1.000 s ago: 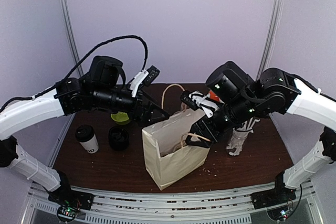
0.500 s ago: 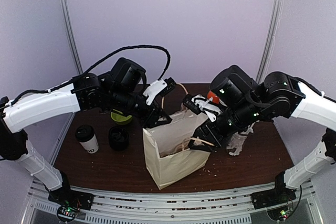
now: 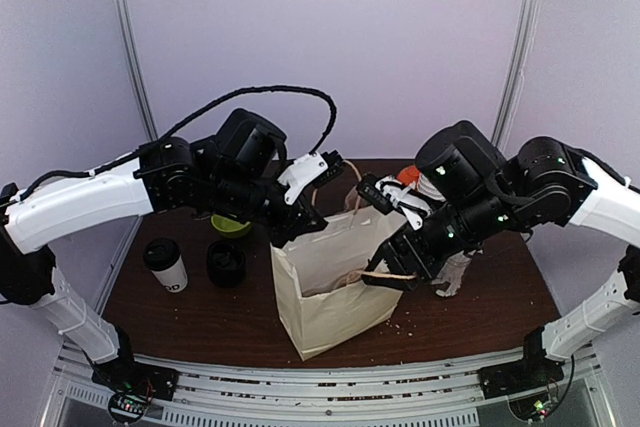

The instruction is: Pack the takeout coffee

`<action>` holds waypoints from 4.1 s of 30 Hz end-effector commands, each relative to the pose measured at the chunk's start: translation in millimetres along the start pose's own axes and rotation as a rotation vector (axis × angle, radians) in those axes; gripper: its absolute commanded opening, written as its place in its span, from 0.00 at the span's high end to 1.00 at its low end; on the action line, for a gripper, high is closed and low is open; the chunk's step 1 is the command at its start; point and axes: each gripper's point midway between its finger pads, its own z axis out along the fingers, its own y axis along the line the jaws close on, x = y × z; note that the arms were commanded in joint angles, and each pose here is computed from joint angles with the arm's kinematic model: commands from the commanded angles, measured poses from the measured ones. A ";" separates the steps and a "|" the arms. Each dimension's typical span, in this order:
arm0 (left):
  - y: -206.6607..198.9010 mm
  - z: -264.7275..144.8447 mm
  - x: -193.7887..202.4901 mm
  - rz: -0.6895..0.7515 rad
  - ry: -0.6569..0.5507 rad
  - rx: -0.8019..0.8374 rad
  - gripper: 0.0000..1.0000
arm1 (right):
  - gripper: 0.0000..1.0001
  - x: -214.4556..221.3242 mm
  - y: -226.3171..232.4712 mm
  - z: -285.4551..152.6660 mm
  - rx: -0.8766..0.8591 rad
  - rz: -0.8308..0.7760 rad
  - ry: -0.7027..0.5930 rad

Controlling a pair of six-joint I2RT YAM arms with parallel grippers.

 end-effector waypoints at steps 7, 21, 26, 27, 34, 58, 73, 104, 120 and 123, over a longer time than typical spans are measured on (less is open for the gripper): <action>-2.5 -43.9 -32.9 0.152 -0.114 -0.235 1.00 | 0.31 -45.9 -7.6 -62.6 0.060 0.025 -0.264; -10.2 -54.1 -20.0 0.195 -0.150 -0.333 1.00 | 0.22 -54.2 -4.3 -65.9 0.029 0.049 -0.328; -19.9 -67.1 -32.4 0.181 -0.237 -0.273 1.00 | 0.22 -53.3 -22.0 -61.5 0.131 0.077 -0.322; -21.8 -68.8 -33.9 0.179 -0.247 -0.262 1.00 | 0.22 -52.8 -25.5 -59.9 0.151 0.086 -0.321; -33.9 -75.0 -42.3 0.166 -0.290 -0.189 1.00 | 0.19 -60.5 -30.1 -50.9 0.178 0.132 -0.351; -28.9 -62.0 -5.4 0.188 -0.281 -0.346 1.00 | 0.26 -9.3 -32.3 0.3 0.072 0.150 -0.300; -102.3 -60.1 26.8 0.181 -0.301 -0.165 1.00 | 0.29 77.7 -38.4 43.3 0.080 0.144 -0.129; -115.3 -91.3 3.0 0.060 -0.341 -0.199 1.00 | 0.16 33.5 10.6 -1.0 -0.011 0.107 -0.297; -70.4 -65.1 -12.3 -0.028 -0.248 -0.225 1.00 | 0.00 -42.3 14.7 -88.3 -0.008 0.147 -0.515; -59.7 -57.8 -12.6 -0.037 -0.229 -0.251 1.00 | 0.00 -49.8 3.2 -100.4 0.037 0.173 -0.570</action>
